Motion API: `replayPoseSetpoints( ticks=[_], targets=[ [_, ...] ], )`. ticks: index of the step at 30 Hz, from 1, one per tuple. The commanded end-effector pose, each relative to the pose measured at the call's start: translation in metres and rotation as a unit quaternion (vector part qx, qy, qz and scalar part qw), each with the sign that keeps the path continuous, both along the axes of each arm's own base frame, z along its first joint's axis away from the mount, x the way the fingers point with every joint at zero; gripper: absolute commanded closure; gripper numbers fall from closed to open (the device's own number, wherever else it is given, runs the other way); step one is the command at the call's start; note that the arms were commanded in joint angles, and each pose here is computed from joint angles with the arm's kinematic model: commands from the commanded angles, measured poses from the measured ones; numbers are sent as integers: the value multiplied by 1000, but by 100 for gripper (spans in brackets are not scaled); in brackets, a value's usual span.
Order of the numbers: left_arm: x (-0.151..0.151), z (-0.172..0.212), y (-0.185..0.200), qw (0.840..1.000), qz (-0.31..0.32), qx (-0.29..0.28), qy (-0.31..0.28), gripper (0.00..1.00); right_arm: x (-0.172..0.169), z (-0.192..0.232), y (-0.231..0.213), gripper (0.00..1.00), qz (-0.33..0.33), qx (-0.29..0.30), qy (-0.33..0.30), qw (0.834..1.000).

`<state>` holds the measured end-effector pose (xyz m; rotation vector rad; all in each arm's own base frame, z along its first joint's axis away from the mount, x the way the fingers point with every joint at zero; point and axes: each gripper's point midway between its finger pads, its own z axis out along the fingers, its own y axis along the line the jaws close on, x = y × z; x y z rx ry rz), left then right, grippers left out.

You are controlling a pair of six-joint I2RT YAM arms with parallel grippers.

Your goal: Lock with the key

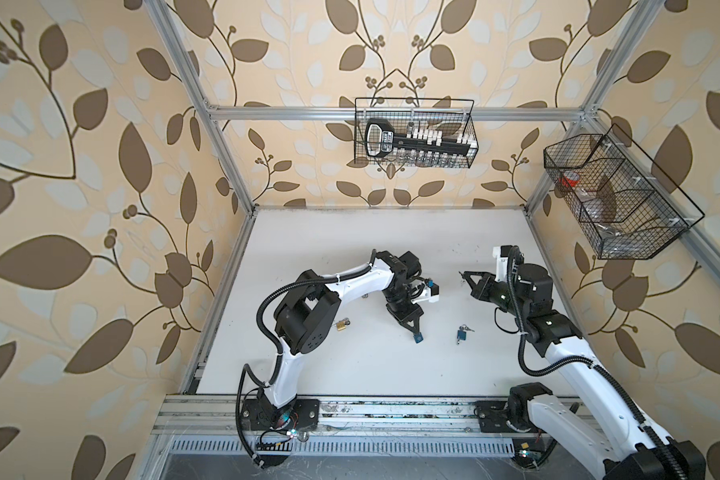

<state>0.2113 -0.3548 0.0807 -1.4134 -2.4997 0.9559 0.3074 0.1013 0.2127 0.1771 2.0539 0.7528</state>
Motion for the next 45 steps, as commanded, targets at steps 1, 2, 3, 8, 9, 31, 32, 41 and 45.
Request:
replayPoseSetpoints(
  ticks=[1,2,3,8,9,31,32,41,45],
  targets=[
    [-10,4,21,998,-46,31,-4,100,-4,-12,3,100,11,4,18,1000],
    [-11,3,22,998,-47,31,-4,100,-4,-13,4,100,13,4,19,1000],
    [-11,4,22,999,-46,28,0,100,-3,-13,4,100,15,4,20,1000],
    [-14,4,14,999,-45,12,22,100,-3,-17,8,100,25,9,27,999],
    [-14,3,13,999,-44,12,24,100,-3,-17,8,100,25,8,27,999],
    [20,-25,2,998,-27,45,-18,84,-11,-20,8,100,29,10,31,999],
    [22,-25,1,999,-25,44,-21,82,-11,-20,8,100,29,10,30,999],
    [36,-26,-7,999,-11,39,-31,71,-13,-29,2,100,16,-10,44,999],
    [43,1,-9,999,18,-1,-41,69,-21,-30,9,100,16,-34,49,998]
  ],
)
